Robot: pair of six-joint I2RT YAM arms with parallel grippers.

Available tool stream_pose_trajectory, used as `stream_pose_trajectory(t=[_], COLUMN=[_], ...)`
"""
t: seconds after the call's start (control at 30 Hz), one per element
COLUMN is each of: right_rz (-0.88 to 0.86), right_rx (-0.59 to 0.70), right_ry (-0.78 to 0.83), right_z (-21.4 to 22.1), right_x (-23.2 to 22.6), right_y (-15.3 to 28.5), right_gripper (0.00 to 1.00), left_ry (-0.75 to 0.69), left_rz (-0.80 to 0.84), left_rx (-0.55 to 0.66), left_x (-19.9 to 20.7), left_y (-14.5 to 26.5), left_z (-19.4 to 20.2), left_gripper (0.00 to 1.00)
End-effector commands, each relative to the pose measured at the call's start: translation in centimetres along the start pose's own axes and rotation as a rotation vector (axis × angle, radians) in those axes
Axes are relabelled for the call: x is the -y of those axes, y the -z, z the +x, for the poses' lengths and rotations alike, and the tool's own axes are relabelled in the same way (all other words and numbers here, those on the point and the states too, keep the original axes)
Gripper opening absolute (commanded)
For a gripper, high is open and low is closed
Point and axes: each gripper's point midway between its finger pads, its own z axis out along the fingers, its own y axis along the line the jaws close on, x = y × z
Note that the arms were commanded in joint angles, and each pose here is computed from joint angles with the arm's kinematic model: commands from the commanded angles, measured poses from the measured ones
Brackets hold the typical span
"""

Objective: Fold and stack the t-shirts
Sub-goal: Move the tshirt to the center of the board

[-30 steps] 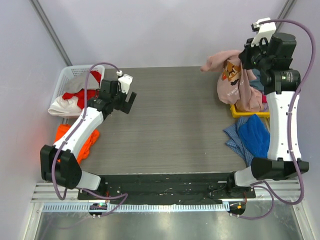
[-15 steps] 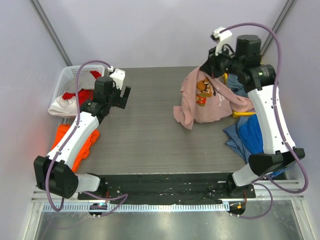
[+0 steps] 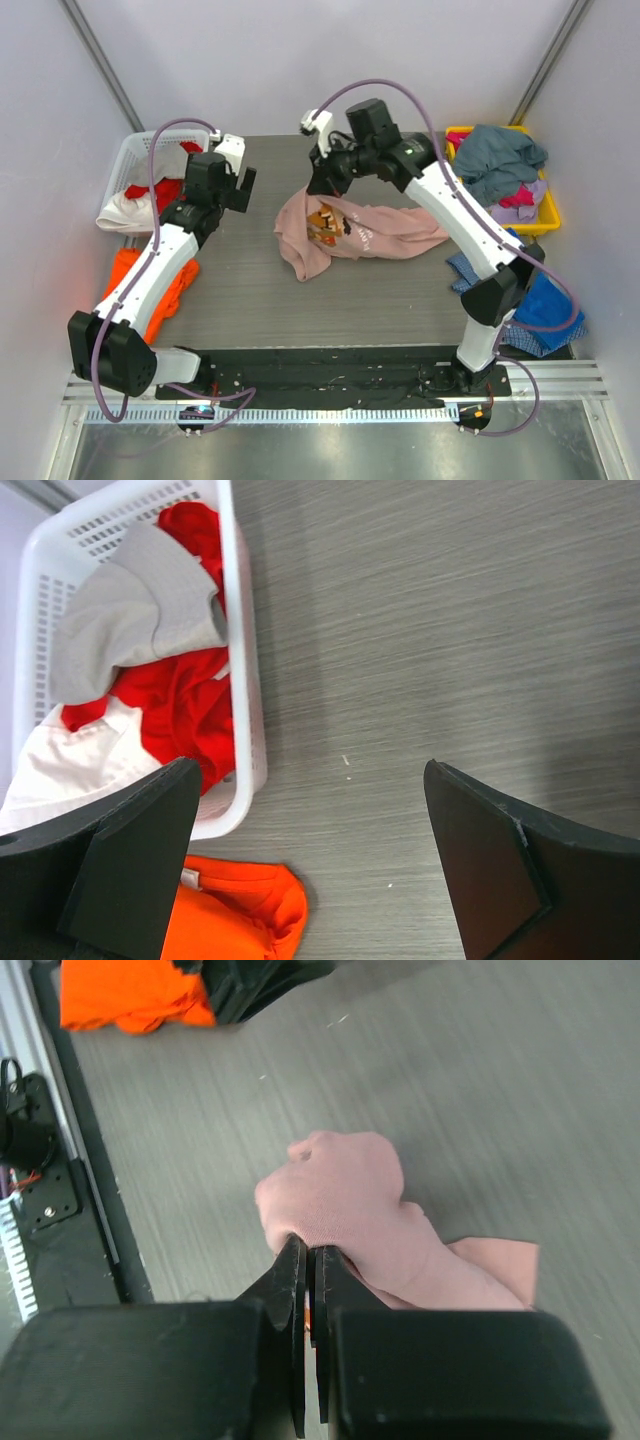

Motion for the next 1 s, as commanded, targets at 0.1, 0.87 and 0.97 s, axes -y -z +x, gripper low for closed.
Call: stream_pose_trajectory(t=[0.1, 0.87, 0.97], right_rz=[-0.100, 0.759, 0.762], right_rx=[0.004, -0.246, -0.269], right_ry=[0.095, -0.073, -0.102], right_z=[-0.9, 12.5, 14.0], right_x=[-4.4, 15.0, 16.5], right_y=[-3.4, 4.5, 4.1], right_gripper=[0.01, 0.78, 0.77], left_ry=[0.040, -0.024, -0.069], left_rz=[-0.133, 0.238, 0.418], left_rx=[0.073, -0.056, -0.119], left_x=[-2.6, 5.3, 8.9], left_y=[0.6, -4.1, -4.1], left_z=[-1.7, -1.2, -0.2], left_gripper=[0.99, 0.98, 0.97])
